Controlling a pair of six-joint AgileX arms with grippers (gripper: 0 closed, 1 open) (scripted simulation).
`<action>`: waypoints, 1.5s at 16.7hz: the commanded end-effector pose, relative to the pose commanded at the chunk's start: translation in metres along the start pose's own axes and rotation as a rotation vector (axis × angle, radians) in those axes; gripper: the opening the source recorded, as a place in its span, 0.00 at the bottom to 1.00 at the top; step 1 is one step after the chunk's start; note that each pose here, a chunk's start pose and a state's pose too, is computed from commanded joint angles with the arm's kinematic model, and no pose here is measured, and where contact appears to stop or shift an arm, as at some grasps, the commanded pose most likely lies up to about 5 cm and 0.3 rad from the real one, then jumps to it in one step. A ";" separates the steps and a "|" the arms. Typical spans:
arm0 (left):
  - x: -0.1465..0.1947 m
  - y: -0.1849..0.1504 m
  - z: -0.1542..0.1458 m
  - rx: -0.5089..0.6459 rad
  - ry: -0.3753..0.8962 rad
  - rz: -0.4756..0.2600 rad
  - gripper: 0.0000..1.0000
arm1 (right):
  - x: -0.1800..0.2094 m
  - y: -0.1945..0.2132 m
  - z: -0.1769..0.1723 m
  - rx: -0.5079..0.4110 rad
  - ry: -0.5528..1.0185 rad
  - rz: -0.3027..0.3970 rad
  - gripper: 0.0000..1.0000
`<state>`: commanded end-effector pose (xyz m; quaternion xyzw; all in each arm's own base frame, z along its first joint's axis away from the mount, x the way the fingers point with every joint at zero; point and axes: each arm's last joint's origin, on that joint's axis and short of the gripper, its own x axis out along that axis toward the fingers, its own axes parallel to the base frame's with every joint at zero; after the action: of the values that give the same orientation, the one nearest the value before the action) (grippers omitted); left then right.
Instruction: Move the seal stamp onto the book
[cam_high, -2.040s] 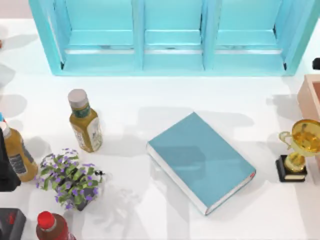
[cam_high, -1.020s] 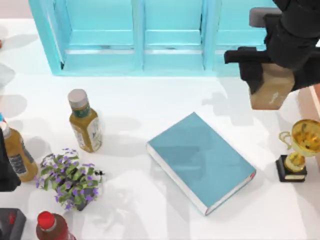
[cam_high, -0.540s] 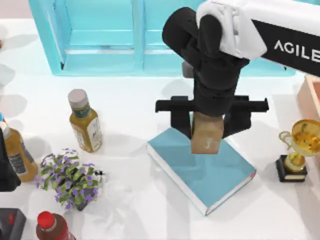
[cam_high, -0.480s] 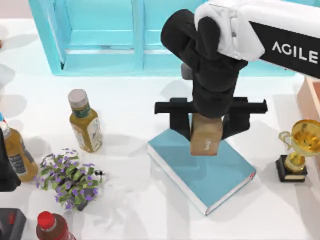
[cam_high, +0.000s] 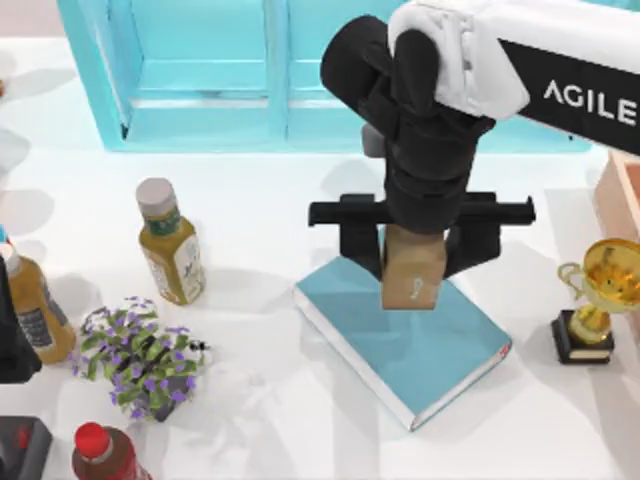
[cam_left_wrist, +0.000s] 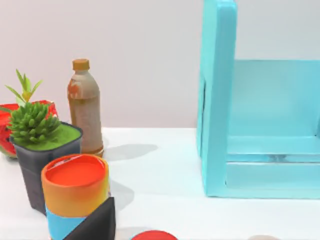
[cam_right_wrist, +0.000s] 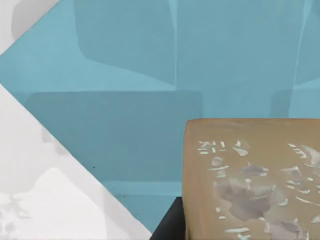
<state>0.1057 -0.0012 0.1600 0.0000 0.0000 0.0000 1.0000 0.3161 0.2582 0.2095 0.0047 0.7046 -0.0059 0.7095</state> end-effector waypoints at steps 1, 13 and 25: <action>0.000 0.000 0.000 0.000 0.000 0.000 1.00 | 0.000 0.000 0.000 0.000 0.000 0.000 0.00; 0.000 0.000 0.000 0.000 0.000 0.000 1.00 | 0.000 0.000 0.000 0.000 0.000 0.000 0.83; 0.000 0.000 0.000 0.000 0.000 0.000 1.00 | -0.001 0.000 0.000 0.002 0.001 -0.001 1.00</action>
<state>0.1057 -0.0012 0.1600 0.0000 0.0000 0.0000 1.0000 0.3166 0.2579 0.2100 0.0051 0.7049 -0.0068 0.7092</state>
